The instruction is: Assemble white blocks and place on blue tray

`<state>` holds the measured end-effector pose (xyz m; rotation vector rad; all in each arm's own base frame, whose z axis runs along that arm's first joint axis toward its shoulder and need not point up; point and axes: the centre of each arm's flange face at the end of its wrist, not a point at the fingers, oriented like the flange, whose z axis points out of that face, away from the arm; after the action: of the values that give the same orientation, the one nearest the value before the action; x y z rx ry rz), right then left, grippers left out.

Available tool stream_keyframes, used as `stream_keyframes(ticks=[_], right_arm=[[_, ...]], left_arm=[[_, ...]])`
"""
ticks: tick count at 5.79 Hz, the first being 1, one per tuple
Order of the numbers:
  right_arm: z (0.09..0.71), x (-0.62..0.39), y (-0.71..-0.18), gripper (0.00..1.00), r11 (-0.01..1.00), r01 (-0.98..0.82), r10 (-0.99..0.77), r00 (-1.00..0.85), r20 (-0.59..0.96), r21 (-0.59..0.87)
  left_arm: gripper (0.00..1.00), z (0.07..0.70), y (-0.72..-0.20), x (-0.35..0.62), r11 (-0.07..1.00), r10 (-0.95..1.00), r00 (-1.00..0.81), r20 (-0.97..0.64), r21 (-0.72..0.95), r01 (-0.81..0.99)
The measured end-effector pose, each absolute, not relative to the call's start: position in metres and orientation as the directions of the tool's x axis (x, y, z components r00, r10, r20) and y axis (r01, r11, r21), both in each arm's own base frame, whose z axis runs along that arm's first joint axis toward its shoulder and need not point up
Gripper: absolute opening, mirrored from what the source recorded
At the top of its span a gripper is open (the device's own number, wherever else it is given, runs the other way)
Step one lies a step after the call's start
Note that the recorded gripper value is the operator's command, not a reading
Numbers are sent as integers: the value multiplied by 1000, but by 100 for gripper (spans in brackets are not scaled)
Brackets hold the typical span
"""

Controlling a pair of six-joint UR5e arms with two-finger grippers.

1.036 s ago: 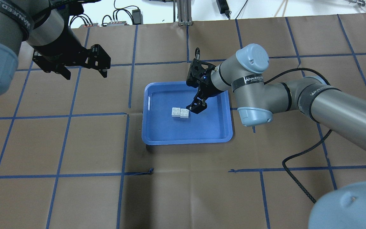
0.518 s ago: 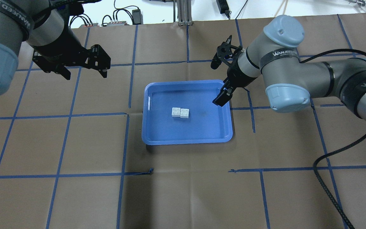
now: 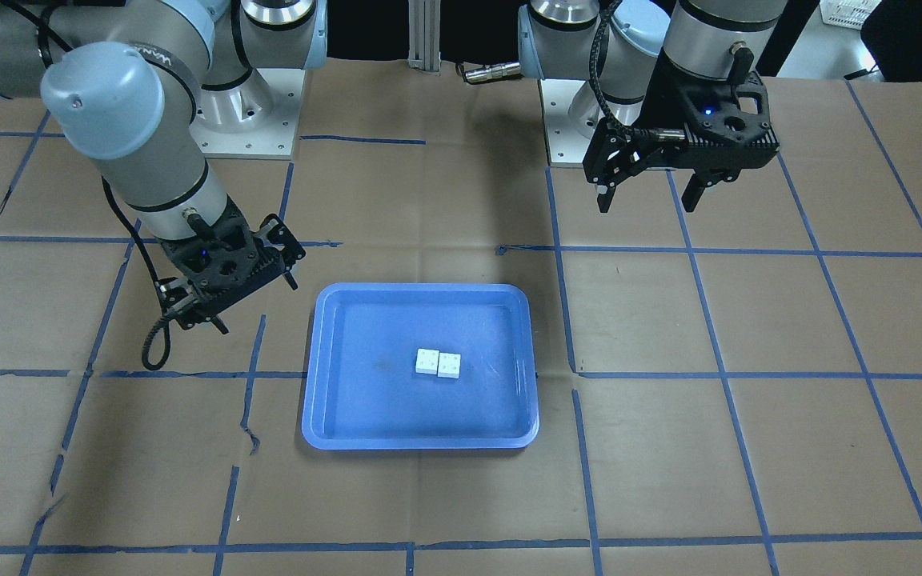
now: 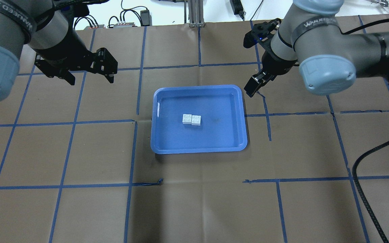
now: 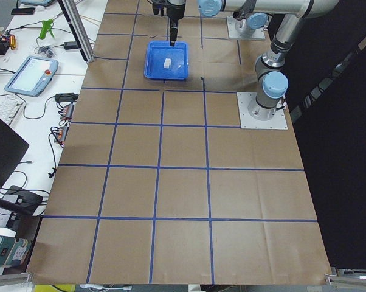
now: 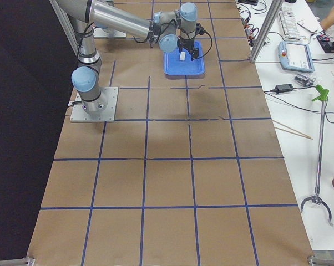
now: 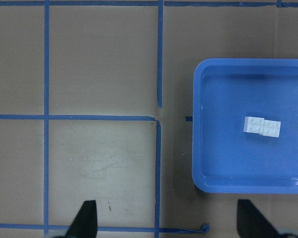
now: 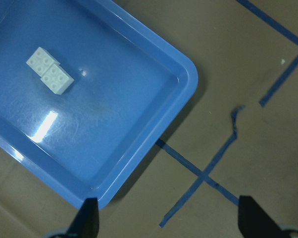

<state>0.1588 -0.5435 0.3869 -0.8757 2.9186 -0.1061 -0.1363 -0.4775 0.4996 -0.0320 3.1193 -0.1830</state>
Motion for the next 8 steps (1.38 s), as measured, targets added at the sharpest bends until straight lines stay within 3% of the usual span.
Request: stream_keyframes(ticks=[4,8], right_arm=[[517,83,-546,100,973,-229,-229,-973,-37,6],[540,119,-520,100,995,88,88,-996,-10,57]], left_arm=[[99,499,-479,-131,993,-27,-1000,-12,-116,-26],[99,501,-480,-130,992,-31,-999,-9,-120,-30]])
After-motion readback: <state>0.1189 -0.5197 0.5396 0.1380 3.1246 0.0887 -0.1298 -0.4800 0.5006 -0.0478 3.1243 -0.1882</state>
